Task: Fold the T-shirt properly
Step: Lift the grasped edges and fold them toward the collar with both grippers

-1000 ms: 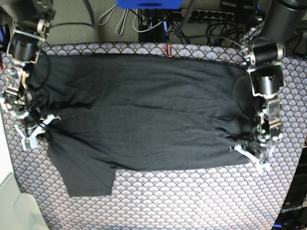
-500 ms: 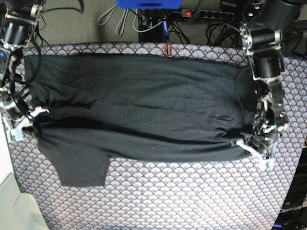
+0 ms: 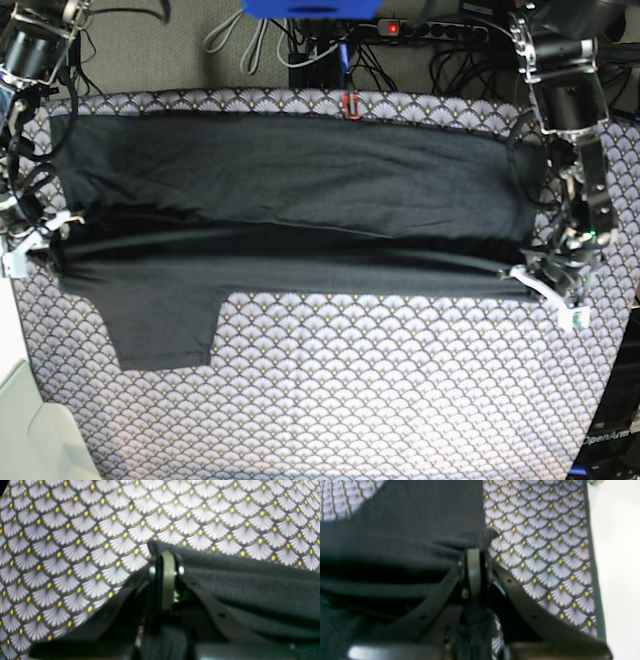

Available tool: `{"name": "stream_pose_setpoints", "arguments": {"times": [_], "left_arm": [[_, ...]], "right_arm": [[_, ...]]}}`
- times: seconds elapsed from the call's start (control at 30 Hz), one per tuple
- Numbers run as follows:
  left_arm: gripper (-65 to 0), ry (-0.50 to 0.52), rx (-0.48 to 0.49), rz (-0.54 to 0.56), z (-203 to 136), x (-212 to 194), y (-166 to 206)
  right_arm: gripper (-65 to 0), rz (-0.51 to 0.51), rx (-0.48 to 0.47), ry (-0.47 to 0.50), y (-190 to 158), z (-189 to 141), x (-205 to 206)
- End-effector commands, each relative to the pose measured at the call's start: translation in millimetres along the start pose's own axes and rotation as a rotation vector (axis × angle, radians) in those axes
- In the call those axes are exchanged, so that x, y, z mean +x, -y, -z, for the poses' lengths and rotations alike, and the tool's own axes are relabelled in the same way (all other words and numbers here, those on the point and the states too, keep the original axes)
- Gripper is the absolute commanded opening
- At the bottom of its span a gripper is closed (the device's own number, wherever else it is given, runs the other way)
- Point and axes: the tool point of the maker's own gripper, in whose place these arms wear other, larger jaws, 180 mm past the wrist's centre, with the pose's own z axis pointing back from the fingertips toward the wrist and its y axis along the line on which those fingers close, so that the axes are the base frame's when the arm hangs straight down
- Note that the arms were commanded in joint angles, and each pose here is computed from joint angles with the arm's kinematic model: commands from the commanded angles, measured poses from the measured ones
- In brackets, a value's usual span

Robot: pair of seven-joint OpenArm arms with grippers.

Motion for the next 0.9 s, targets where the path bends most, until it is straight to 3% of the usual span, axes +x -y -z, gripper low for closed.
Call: {"name": "stream_pose_setpoints", "arguments": {"times": [0.0,0.3,0.53,0.87], "left_arm": [[-64.7,0.071,0.035,-0.009,-9.3,27.6,-15.9],[-64.7,0.067,0.072,-0.003,-31.7,16.4,-29.7],[-64.7,0.044,0.067,0.011,-41.9,-7.1,-24.2],[-64.7,0.023,0.072,0.073,-66.5,-28.6,-21.4]], "right_arm": [[-65.0,-0.021,-0.033,0.041,15.6,-8.7,14.7],[-65.0,-0.055,-0.017,0.017,-1.6,-27.6,-0.8],[-65.0,-0.047,-0.068,0.035,0.6,-52.8,-4.8],[-65.0,-0.036,-0.053,-0.091,-8.9,-78.0,-55.6]]}}
